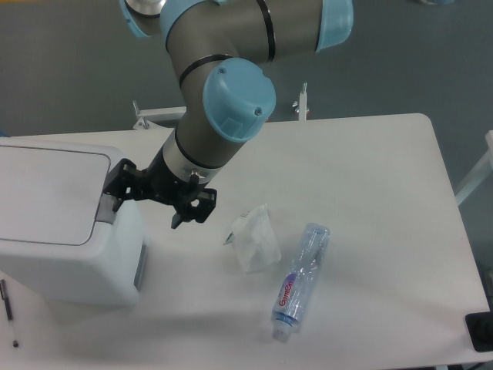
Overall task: Open the trash can
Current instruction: 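Hook the gripper under the bin lid's front edge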
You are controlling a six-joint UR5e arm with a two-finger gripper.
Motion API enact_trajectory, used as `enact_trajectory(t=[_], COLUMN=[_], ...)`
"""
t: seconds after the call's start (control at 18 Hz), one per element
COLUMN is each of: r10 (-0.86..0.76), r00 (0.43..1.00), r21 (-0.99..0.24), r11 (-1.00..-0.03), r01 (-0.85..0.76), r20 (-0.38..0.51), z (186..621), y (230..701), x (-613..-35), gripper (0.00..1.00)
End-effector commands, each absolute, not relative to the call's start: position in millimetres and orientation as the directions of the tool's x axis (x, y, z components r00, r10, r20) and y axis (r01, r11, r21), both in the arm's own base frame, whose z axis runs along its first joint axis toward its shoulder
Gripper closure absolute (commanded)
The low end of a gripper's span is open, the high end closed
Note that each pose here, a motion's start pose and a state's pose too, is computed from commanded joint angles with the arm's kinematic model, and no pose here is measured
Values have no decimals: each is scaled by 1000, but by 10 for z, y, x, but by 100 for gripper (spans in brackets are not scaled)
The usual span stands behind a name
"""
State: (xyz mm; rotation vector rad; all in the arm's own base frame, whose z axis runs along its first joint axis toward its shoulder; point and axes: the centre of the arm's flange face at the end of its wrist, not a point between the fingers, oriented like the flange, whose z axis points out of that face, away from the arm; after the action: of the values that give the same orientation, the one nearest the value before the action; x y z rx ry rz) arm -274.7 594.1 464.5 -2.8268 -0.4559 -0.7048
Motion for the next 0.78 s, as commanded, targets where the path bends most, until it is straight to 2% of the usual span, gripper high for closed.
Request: enact_trajectory(t=[0.78], r10=[245], r00=[840], r21=[-109], r11=[-936], r01=[335], r20=[484], z=[4637], y=[5952], x=[-2718], gripper=[0])
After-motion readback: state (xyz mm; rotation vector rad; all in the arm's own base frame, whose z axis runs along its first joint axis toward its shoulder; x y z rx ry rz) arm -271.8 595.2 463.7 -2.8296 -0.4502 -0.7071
